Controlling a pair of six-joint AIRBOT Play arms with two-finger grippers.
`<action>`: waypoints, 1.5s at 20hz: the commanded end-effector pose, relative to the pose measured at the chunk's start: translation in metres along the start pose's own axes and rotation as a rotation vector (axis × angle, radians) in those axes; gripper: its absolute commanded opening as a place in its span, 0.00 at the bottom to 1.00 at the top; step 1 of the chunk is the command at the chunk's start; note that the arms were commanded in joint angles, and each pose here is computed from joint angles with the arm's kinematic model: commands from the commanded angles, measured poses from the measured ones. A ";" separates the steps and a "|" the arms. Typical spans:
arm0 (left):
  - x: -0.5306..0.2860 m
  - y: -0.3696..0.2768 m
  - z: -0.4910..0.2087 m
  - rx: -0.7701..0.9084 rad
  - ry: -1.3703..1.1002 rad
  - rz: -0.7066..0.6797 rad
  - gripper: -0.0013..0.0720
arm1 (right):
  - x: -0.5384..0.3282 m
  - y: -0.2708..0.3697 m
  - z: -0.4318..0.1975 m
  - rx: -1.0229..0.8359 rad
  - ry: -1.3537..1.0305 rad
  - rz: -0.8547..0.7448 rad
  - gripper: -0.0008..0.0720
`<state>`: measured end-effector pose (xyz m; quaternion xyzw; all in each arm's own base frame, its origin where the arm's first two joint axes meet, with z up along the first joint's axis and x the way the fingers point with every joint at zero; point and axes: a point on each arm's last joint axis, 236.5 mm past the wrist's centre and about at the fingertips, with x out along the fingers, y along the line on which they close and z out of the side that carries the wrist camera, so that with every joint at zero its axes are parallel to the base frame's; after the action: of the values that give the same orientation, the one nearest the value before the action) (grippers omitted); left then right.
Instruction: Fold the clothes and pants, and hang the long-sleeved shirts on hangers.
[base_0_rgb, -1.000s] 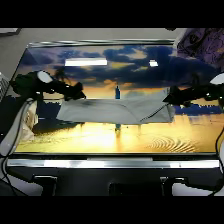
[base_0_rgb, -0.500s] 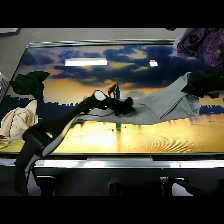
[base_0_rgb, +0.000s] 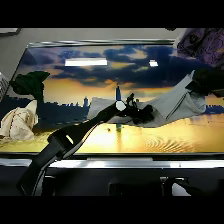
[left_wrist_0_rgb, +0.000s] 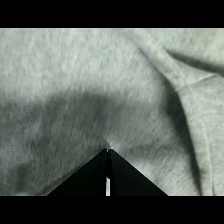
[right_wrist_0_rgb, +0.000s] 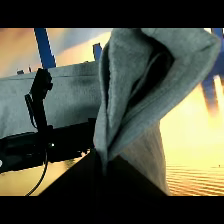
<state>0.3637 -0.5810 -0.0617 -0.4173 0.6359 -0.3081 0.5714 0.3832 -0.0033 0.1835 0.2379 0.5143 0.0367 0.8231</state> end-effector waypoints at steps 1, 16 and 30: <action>-0.022 0.005 0.009 0.018 0.036 0.045 0.03 | -0.001 0.003 0.013 0.046 -0.055 0.011 0.05; -0.570 0.058 0.144 0.149 -0.525 0.667 0.04 | 0.131 0.212 -0.067 0.086 0.088 0.201 0.05; -0.611 0.079 0.149 0.080 -0.587 0.672 0.04 | 0.266 0.253 -0.117 0.215 0.219 0.245 0.06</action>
<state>0.4956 0.0050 0.1347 -0.2343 0.5336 -0.0006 0.8127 0.4480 0.3339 0.0400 0.3649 0.5690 0.1061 0.7292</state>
